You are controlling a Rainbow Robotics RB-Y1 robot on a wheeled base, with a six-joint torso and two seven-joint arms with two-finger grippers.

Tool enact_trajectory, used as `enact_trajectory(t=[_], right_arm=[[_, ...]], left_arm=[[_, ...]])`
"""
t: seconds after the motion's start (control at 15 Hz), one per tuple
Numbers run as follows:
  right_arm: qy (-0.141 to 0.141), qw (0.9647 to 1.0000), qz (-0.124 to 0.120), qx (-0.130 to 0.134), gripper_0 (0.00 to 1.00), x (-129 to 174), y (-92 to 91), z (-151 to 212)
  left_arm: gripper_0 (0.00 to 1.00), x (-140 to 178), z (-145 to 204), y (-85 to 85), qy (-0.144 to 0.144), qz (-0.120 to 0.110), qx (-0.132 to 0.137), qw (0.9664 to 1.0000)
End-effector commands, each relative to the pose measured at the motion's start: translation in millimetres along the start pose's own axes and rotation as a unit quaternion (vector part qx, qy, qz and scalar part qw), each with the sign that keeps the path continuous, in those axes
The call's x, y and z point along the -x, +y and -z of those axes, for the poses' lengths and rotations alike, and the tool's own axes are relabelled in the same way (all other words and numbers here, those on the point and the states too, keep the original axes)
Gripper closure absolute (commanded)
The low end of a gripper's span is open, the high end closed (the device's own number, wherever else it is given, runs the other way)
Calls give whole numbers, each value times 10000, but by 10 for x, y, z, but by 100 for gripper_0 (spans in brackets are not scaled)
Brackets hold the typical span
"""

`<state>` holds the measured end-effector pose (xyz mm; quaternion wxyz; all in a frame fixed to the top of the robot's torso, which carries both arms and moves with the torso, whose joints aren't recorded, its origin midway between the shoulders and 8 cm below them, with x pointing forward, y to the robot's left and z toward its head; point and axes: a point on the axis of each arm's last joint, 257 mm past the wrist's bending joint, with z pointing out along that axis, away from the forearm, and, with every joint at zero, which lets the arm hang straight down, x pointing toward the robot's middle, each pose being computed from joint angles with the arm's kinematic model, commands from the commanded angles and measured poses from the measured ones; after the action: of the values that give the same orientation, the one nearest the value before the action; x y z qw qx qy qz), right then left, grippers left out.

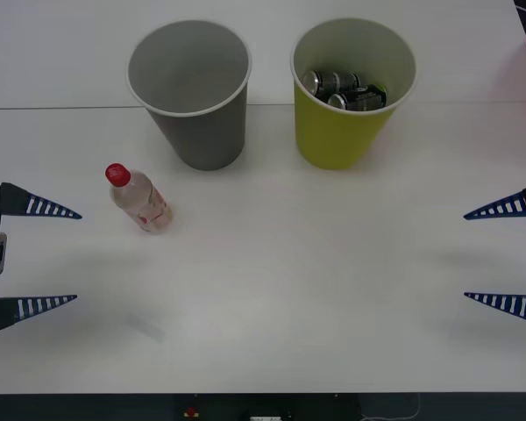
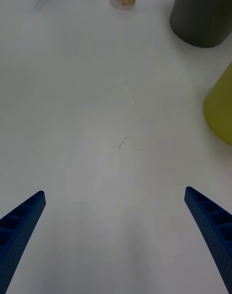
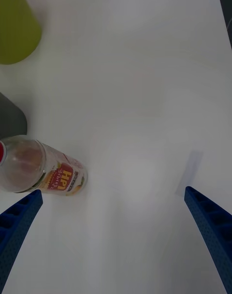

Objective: Put the can into the green bin and the plastic bottle into the gray bin

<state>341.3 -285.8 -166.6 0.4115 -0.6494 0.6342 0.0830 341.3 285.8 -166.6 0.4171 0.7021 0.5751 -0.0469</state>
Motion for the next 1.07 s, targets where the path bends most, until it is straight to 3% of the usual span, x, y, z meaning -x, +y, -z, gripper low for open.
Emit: enact_trajectory(t=[0.07, 0.13, 0.4, 0.6, 0.8, 1.0, 1.07], right_arm=[[0, 10000, 0, 0, 0, 0, 0, 0], [0, 10000, 0, 0, 0, 0, 0, 0], [0, 10000, 0, 0, 0, 0, 0, 0], [0, 10000, 0, 0, 0, 0, 0, 0], [0, 10000, 0, 0, 0, 0, 0, 0], [0, 10000, 0, 0, 0, 0, 0, 0], [0, 10000, 0, 0, 0, 0, 0, 0]], left_arm=[[0, 0, 0, 0, 0, 0, 0, 10000], [0, -15, 1, 51, -37, 70, 153, 9999], [0, -84, 37, 115, 60, 41, 295, 9995], [0, -167, 47, 163, 99, 172, 415, 9989], [0, -299, 58, 219, 68, 535, 604, 9967], [0, -424, 51, 262, -4, 979, 803, 9920], [0, -457, 29, 255, -92, 1222, 854, 9888]])
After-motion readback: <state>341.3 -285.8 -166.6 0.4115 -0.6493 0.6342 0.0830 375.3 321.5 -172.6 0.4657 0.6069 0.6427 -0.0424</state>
